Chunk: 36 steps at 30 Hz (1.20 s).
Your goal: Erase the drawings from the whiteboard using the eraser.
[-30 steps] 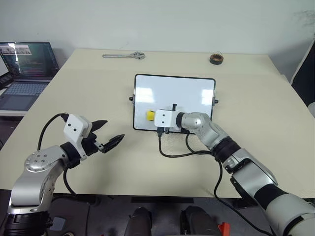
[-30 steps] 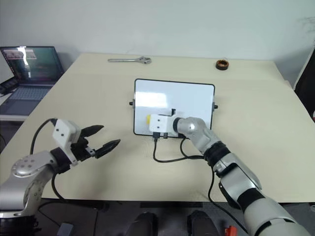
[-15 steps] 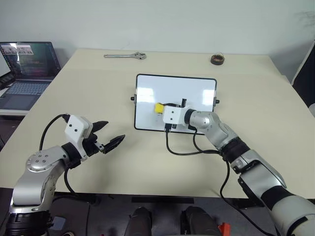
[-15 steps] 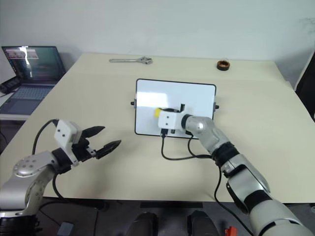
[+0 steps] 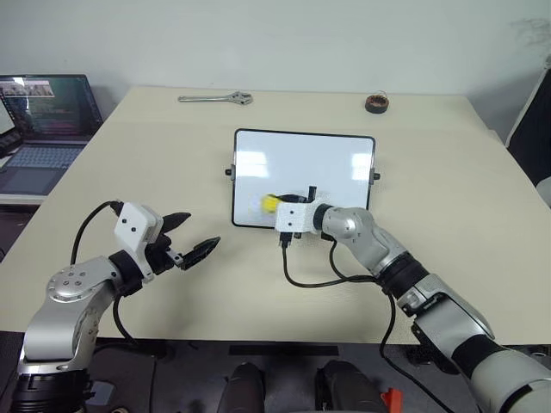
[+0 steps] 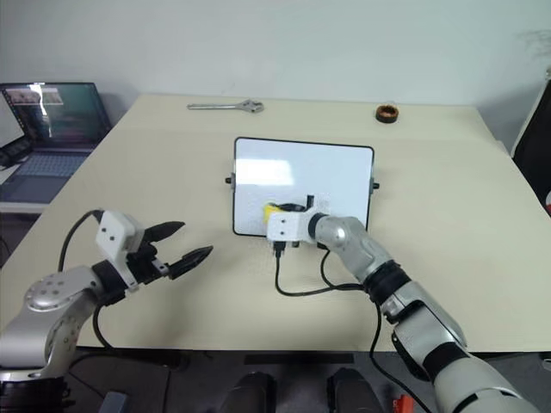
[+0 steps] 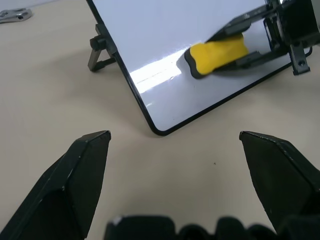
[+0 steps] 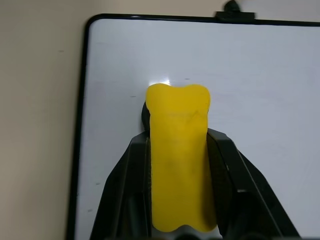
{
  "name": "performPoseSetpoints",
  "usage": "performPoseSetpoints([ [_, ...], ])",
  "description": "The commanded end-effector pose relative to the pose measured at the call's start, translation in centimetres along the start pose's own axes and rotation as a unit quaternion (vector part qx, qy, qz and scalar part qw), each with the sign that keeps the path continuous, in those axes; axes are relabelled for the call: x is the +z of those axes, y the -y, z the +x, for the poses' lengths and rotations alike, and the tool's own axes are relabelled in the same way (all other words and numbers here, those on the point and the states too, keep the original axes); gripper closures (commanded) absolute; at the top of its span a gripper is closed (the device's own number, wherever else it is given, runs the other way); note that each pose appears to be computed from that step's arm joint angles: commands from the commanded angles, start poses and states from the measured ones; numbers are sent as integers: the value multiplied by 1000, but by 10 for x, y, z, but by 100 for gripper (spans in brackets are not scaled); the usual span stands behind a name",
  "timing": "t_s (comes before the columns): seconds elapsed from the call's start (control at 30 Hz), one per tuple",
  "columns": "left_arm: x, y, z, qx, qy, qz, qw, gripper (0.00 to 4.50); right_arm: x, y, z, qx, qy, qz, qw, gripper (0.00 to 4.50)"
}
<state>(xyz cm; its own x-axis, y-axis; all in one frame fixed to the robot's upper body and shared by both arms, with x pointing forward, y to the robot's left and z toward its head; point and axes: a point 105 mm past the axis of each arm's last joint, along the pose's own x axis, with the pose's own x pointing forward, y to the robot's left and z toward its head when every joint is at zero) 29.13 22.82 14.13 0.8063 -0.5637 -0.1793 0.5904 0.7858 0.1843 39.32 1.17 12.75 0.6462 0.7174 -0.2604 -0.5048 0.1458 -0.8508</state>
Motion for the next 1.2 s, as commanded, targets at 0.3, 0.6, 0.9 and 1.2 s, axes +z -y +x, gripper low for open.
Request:
performPoseSetpoints([
  [0.3, 16, 20, 6, -38, 27, 17, 999, 0, 22, 13, -23, -39, 62, 130, 989, 338],
  [0.6, 51, 59, 43, -159, 55, 75, 983, 0, 17, 62, -129, -191, 87, 312, 926, 338],
  [0.9, 71, 114, 107, -323, 73, 119, 936, 0, -78, 34, -221, -391, -108, 467, 786, 338],
  [1.2, 90, 154, 139, -423, 91, 165, 886, 0, -116, -11, -217, -377, -194, 563, 709, 338],
])
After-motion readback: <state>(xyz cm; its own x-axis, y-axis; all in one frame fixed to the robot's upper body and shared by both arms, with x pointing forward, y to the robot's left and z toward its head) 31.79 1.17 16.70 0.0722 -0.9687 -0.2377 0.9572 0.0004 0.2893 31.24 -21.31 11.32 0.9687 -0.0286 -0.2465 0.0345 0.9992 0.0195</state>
